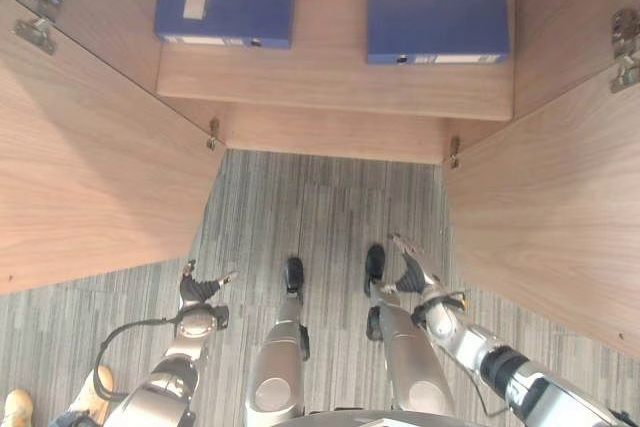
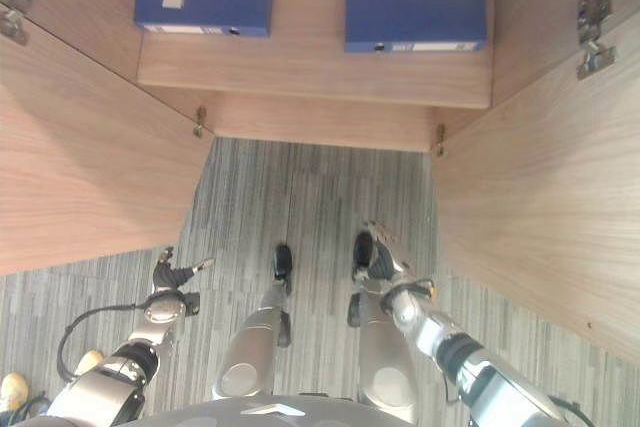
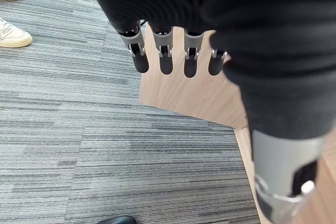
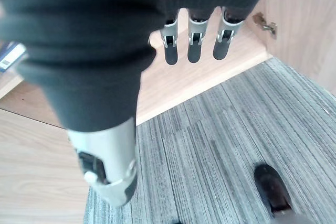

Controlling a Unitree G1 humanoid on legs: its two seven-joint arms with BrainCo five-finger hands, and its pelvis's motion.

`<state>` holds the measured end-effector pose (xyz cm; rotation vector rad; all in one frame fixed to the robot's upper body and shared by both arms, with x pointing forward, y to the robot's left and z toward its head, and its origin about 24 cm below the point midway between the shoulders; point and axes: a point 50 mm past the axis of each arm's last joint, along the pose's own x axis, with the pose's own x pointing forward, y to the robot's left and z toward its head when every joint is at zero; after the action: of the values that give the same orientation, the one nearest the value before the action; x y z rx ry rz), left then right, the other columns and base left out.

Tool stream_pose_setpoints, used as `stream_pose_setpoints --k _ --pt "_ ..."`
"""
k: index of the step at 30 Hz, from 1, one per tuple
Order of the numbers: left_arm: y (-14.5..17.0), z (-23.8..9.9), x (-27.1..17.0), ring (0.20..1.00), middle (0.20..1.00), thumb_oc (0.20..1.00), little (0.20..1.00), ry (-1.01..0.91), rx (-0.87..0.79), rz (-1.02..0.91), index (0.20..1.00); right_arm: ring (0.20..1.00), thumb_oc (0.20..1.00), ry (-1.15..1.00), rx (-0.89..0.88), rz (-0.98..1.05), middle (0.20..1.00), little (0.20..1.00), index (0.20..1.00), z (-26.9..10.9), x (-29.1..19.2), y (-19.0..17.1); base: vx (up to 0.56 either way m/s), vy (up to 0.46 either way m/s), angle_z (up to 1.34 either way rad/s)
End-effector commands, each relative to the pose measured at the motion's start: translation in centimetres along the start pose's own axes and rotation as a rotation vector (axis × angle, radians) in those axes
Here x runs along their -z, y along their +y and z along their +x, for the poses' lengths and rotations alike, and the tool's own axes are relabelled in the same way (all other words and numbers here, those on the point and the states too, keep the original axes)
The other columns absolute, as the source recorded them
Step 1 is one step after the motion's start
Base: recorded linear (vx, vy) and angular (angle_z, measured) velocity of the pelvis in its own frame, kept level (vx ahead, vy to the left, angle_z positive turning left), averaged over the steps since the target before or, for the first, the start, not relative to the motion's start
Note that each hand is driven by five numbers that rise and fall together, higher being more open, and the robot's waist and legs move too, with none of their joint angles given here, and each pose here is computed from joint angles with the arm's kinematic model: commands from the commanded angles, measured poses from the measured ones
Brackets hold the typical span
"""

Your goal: Put the empty folder in the office cabinet

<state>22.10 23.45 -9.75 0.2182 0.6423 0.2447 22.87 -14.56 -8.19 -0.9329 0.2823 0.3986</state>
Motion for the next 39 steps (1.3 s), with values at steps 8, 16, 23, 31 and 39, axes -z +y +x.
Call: stream_pose_setpoints --k 8,16,23,31,39 --pt "-0.2 -2.5 6.0 1.0 1.0 1.0 1.0 0.159 0.159 0.257 1.0 1.0 1.0 0.225 -0.117 0.118 1.0 1.0 1.0 -3.4 5.7 1.0 -0.03 0.178 -0.18" --pt "-0.1 -4.7 9.7 1.0 1.0 1.0 1.0 0.29 0.207 0.303 1.0 1.0 1.0 0.397 -0.114 0.328 1.0 1.0 1.0 -7.7 8.3 4.2 -0.03 0.144 -0.29" --pt "-0.7 -5.3 10.6 1.0 1.0 1.0 1.0 0.333 0.181 0.229 1.0 1.0 1.0 0.59 0.003 0.53 1.0 1.0 1.0 -10.4 10.1 6.1 -0.07 0.041 -0.55" --pt "-0.8 -6.1 11.6 1.0 1.0 1.0 1.0 0.379 0.119 0.109 1.0 1.0 1.0 0.713 0.293 0.779 1.0 1.0 1.0 -10.0 10.7 5.2 -0.09 -0.115 -0.85" --pt "-1.3 -6.2 11.8 1.0 1.0 1.0 1.0 0.395 0.162 0.153 1.0 1.0 1.0 0.56 0.385 0.737 1.0 1.0 1.0 -5.8 10.0 -0.4 0.02 -0.134 -0.04"
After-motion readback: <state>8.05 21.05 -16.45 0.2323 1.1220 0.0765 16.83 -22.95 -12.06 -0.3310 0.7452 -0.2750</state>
